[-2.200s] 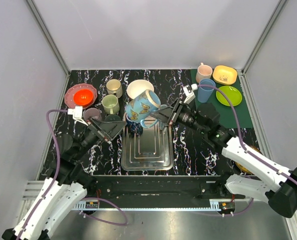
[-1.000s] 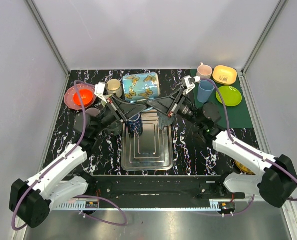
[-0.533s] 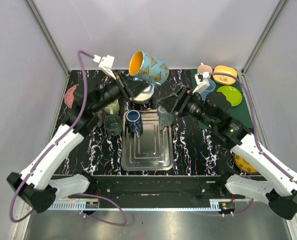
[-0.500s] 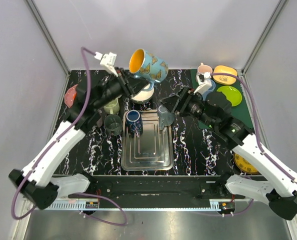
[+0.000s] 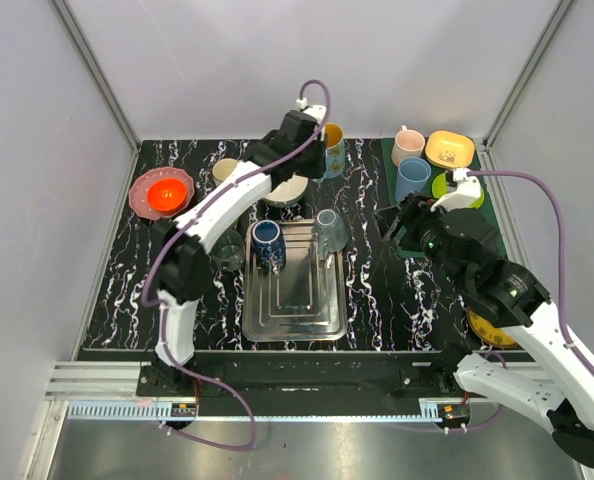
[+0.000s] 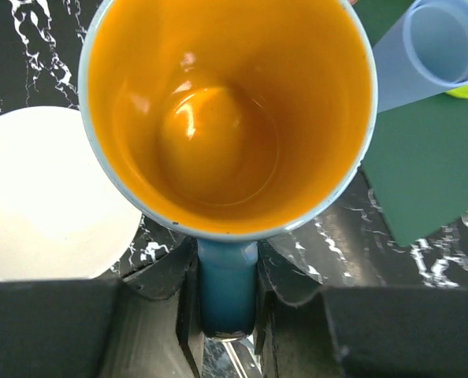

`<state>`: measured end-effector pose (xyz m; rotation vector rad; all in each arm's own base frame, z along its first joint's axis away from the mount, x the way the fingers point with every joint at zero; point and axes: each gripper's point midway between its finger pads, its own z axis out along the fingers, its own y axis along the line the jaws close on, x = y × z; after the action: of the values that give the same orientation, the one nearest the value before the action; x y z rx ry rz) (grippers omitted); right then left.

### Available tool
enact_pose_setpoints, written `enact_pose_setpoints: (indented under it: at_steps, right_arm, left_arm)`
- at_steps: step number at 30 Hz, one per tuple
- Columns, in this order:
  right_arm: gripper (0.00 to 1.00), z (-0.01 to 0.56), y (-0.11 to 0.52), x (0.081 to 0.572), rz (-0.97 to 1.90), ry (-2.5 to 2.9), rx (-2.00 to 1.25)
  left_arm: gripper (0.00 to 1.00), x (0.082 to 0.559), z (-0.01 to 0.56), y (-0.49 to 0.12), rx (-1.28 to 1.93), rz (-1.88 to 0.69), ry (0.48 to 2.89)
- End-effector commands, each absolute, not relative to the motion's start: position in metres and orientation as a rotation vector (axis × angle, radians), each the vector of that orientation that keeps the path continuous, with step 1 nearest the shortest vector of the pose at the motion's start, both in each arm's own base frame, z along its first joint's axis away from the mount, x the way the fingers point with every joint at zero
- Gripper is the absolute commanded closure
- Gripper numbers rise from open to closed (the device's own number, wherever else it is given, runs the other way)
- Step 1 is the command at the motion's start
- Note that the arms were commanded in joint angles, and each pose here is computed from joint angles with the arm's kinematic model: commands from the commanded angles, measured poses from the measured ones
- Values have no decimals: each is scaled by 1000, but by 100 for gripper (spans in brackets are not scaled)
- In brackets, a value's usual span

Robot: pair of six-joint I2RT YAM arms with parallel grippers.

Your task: Turn the mug right side up

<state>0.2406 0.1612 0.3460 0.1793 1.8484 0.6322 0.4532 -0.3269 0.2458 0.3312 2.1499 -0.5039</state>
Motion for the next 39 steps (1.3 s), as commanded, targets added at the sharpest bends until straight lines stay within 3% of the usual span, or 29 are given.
enact_pose_setpoints:
  at_steps: [1, 15, 33, 37, 39]
  right_arm:
    - [28, 340, 142, 242, 521, 1838, 201]
    - [27, 331, 150, 236, 557, 1877, 158]
    - [27, 294, 149, 236, 506, 1963, 155]
    - [27, 289, 148, 235, 488, 1976, 153]
    - [27, 286, 147, 235, 484, 1981, 158]
  left_arm:
    - [100, 492, 328, -337, 320, -448, 1887]
    - [100, 539, 222, -380, 360, -438, 1993]
    - [100, 555, 161, -379, 334, -314, 2060]
    - [74, 554, 154, -374, 317, -295, 2075]
    - [55, 553, 156, -369, 294, -282, 2072]
